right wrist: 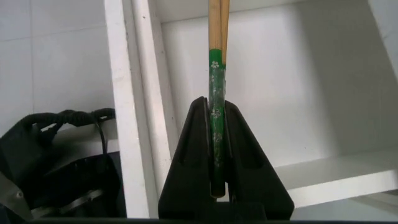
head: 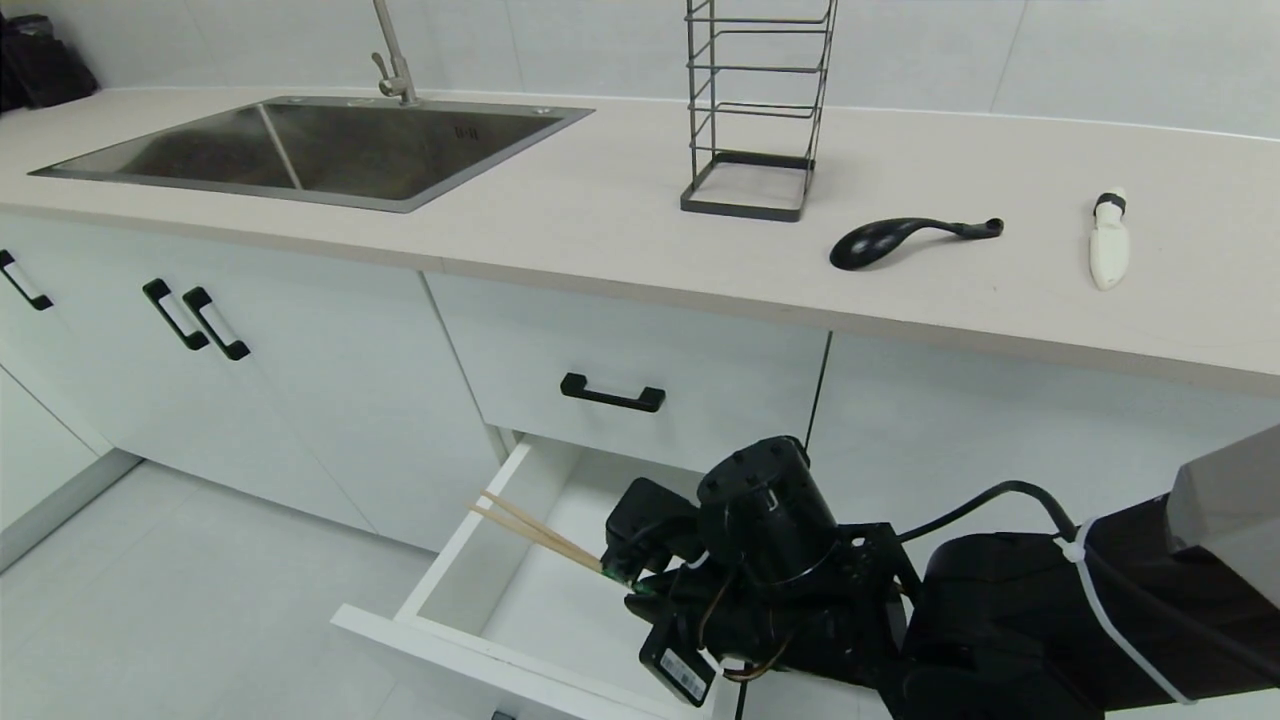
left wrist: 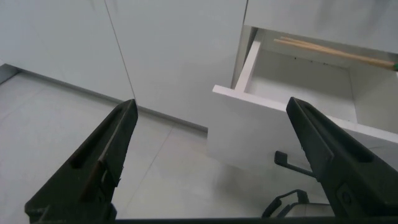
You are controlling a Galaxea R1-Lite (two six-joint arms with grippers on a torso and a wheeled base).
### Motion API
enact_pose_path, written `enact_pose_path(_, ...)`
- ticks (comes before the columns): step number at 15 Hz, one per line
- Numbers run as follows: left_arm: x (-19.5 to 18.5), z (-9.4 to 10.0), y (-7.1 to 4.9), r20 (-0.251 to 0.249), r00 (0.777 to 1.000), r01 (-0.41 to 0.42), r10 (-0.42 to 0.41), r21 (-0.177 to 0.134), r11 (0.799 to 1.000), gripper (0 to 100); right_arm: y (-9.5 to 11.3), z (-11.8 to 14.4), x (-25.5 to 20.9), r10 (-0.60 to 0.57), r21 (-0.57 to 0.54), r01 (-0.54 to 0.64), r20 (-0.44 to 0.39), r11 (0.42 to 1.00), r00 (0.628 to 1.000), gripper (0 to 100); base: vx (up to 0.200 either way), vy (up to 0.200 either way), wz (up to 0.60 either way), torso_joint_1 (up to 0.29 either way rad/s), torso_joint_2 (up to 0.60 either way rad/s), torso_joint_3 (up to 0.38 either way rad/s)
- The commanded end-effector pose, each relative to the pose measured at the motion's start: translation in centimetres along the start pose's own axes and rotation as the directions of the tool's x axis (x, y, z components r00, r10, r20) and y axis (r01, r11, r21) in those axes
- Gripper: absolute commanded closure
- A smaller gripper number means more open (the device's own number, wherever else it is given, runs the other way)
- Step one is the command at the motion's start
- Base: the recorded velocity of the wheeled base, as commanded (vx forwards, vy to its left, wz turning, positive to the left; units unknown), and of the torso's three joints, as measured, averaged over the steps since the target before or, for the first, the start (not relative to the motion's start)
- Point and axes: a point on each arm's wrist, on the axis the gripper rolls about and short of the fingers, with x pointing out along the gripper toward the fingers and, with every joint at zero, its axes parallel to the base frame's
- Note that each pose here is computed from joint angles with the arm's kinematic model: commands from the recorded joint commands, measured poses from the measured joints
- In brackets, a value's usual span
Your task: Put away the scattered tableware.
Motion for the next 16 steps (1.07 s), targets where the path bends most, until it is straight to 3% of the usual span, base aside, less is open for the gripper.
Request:
enact_pose_path(1,0.0,0.0,0.0,0.0,1.0,-0.001,0.001,0.0,1.0,0,-0.8,0.5,0.0,-0.057,0.013,0.057,0.007,0.998,0.998,100,0.0,0.0,0.0,0.0,0.0,0.0)
enact_pose_path(4,0.0,0.0,0.0,0.0,1.0,-0.001,0.001,0.0,1.0,0,-1.0,0.2,0.8,-0.156,0.027,0.157,-0.024,0.987,0.987,100,0.0,0.0,0.0,0.0,0.0,0.0)
enact_pose_path(16,0.0,0.0,0.0,0.0,1.0,-0.001,0.001,0.0,1.0,0,-0.6,-1.2,5.7,-0.147,0.035,0.155,-0.182,0.987,0.972,100,0.0,0.0,0.0,0.0,0.0,0.0)
